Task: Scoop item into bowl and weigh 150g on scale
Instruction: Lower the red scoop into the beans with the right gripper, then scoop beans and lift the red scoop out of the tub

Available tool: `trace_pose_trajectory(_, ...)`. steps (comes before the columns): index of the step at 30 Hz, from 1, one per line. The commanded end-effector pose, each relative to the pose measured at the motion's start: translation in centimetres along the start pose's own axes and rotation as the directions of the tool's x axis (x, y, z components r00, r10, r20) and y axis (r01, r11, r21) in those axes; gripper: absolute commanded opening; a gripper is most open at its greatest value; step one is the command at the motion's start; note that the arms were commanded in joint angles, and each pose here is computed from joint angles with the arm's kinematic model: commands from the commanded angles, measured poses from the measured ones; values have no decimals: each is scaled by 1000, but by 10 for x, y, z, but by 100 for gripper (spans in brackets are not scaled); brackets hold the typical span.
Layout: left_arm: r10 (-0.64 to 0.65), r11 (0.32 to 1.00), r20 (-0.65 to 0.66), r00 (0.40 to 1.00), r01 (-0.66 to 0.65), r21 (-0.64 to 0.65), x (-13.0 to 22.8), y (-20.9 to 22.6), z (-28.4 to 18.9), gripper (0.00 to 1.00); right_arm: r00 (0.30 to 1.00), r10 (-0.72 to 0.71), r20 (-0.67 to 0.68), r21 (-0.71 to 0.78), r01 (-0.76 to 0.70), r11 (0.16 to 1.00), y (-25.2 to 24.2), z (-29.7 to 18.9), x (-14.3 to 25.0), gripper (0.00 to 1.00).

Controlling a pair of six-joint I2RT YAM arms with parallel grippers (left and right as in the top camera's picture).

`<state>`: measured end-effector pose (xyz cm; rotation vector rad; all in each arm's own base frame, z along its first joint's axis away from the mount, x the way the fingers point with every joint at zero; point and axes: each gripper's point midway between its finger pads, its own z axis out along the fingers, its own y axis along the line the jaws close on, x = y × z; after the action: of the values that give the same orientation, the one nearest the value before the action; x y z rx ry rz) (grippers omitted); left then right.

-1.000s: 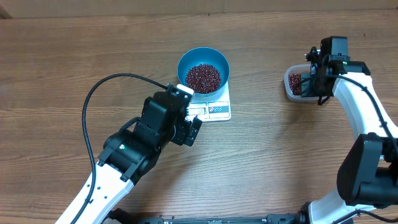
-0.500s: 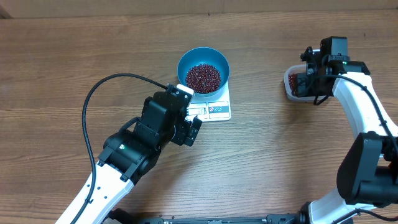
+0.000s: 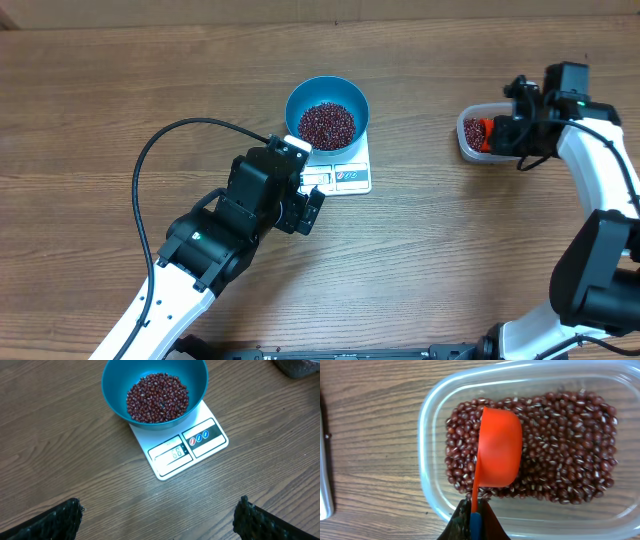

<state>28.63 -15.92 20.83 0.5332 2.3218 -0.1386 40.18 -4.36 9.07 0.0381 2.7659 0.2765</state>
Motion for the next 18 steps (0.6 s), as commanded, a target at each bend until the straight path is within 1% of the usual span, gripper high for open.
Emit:
trace_pose_trajectory(1,-5,1000,-2,1000,5,-12,0,2,2,99,1000,27,-12,-73,-28,997,0,7,3,4)
trace_pose_trajectory(5,-5,1000,-1,1000,5,-11,0,2,2,99,998,40,-48,-92,-44,995,-1,20,10,4)
trace_pose_trajectory(9,-5,1000,-2,1000,5,-12,0,2,2,99,998,38,-42,-117,-43,992,1,21,9,4)
trace_pose_trajectory(18,-5,1000,-2,1000,5,-12,0,2,2,99,996,93,16,-285,-85,955,1,7,2,4)
